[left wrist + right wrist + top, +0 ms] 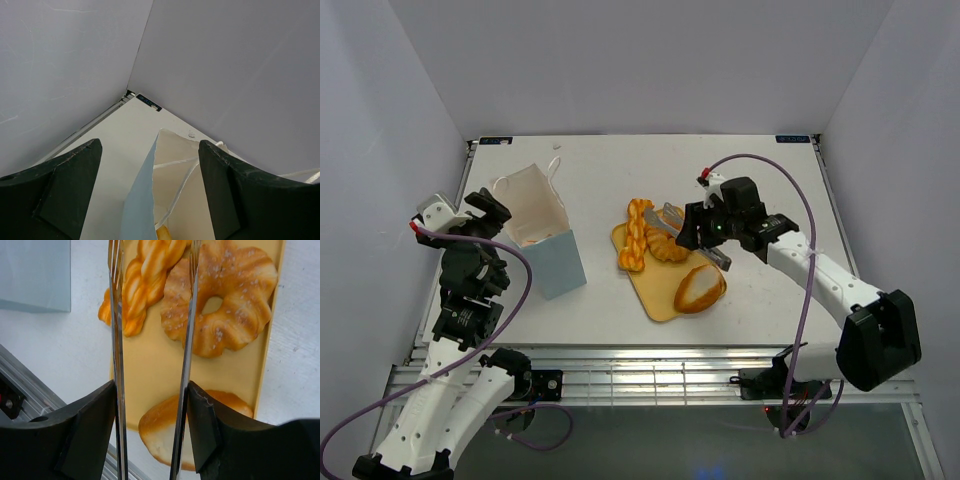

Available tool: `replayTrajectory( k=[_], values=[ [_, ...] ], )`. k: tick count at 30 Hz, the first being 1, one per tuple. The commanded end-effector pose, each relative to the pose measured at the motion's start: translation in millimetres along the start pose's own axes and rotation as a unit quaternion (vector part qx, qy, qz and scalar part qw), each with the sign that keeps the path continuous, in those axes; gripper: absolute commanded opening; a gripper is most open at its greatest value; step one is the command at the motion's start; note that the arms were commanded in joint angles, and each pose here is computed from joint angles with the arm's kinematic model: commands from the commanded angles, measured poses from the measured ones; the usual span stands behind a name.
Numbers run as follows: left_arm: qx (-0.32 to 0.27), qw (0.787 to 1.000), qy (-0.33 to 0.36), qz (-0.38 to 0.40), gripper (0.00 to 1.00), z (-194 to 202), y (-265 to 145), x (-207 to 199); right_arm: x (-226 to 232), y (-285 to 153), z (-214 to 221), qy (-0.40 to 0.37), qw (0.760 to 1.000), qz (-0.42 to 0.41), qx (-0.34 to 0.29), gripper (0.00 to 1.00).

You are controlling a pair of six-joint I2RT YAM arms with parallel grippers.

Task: Place the fake bread into the paper bag

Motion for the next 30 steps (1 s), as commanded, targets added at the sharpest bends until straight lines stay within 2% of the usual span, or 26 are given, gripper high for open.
replayTrajectory(
  k=[1,7,13,30],
  values=[
    [-0.002,1.000,-0.006,0.010,0.88,-3.6,-1.6,-1.9,5.4,2.2,-42.8,-0.021,0.998,-0.036,-0.049,0.61],
    [-0.004,1.000,-0.007,0.011,0.88,-4.2,-2.3,-1.5,-10.7,22.6,-68.8,-0.017,0.998,-0.036,-0.044,0.61],
    [-0.007,1.000,-0.016,0.014,0.88,-7.5,-3.6,-1.5,-26.9,47.7,-75.9,-0.009,0.999,-0.031,-0.024,0.61],
    [-0.009,1.000,-0.019,0.018,0.88,-9.8,-4.4,-1.7,-48.2,91.0,-72.7,0.011,0.999,-0.051,0.009,0.62]
  ],
)
Point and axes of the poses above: each gripper's point midway between its finger pads, its own y axis out along the fingers, its own x axis along the line the jaws close on, z = x × y, the point moved 7 cm from there along -y, back along the fingers, and after that the axes turned 7 degrees about y, right-handed, at the moved point
